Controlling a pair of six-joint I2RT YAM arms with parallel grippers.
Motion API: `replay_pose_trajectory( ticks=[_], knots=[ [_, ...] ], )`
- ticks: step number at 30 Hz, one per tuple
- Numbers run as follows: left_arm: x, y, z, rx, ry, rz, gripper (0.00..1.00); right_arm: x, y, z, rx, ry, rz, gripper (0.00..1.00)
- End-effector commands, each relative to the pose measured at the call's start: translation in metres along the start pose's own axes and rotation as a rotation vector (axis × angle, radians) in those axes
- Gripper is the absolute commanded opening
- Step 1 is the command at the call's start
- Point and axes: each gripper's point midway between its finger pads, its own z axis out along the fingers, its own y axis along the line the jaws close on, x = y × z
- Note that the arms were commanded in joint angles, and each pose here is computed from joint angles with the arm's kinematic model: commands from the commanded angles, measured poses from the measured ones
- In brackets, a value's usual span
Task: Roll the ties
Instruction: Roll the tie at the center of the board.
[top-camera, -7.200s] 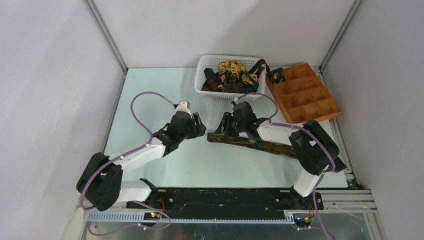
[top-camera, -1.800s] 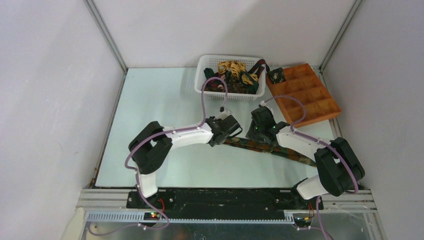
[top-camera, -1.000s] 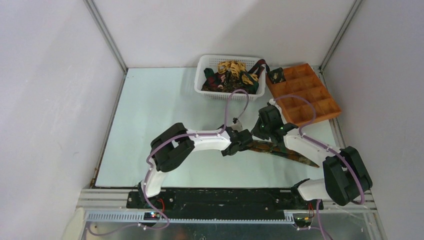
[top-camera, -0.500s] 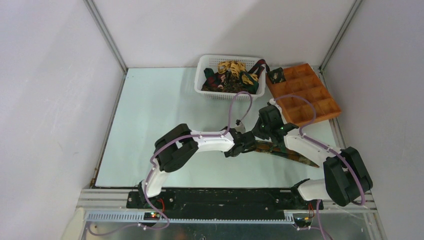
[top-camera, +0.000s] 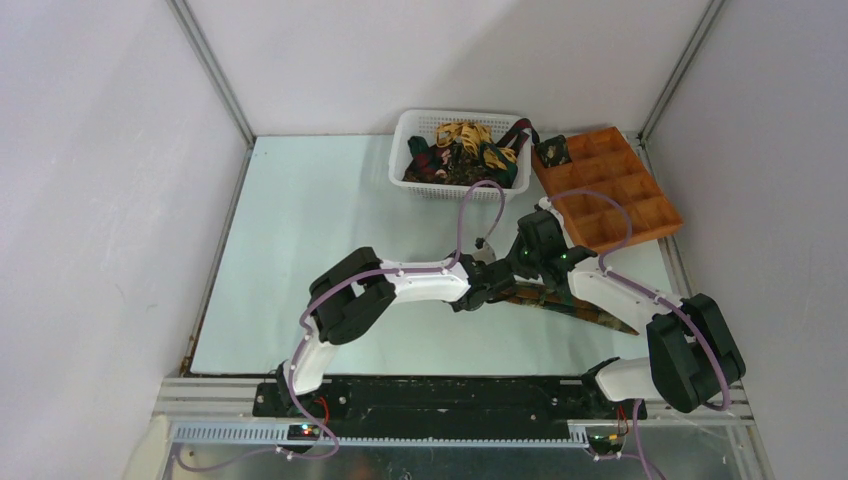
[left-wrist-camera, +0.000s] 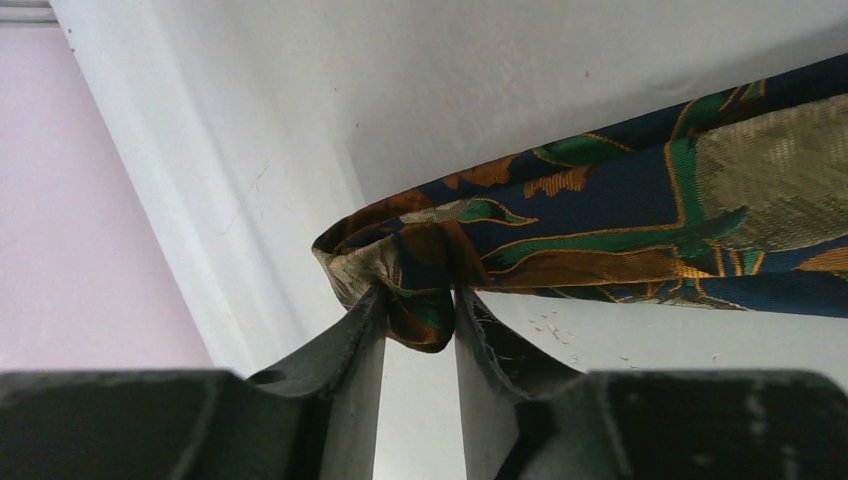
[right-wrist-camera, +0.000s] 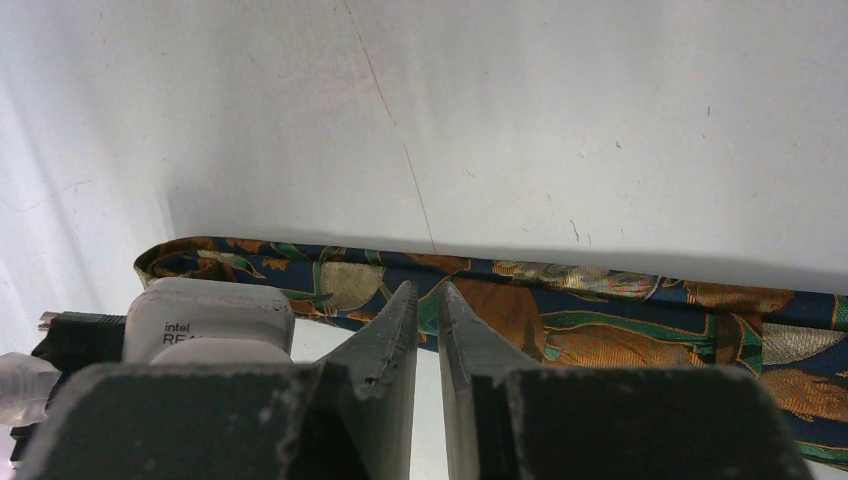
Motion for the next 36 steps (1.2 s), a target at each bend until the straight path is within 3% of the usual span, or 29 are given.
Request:
replay_pose_trajectory(
  ticks=[1,26,36],
  knots=[
    [-0.02,-0.007,-0.009,0.056,-0.048,-0.063,0.36,-0.008,0.005,-0.003,-0.021,-0.029,0.012,0.16],
    [-0.016,-0.011,0.0,0.232,-0.029,-0.192,0.44,-0.012,0.006,-0.006,-0.026,-0.047,0.003,0.19],
    [-0.044,0.012,-0.022,0.276,-0.114,-0.296,0.5,-0.033,0.019,-0.019,-0.104,-0.114,-0.013,0.3]
  ],
)
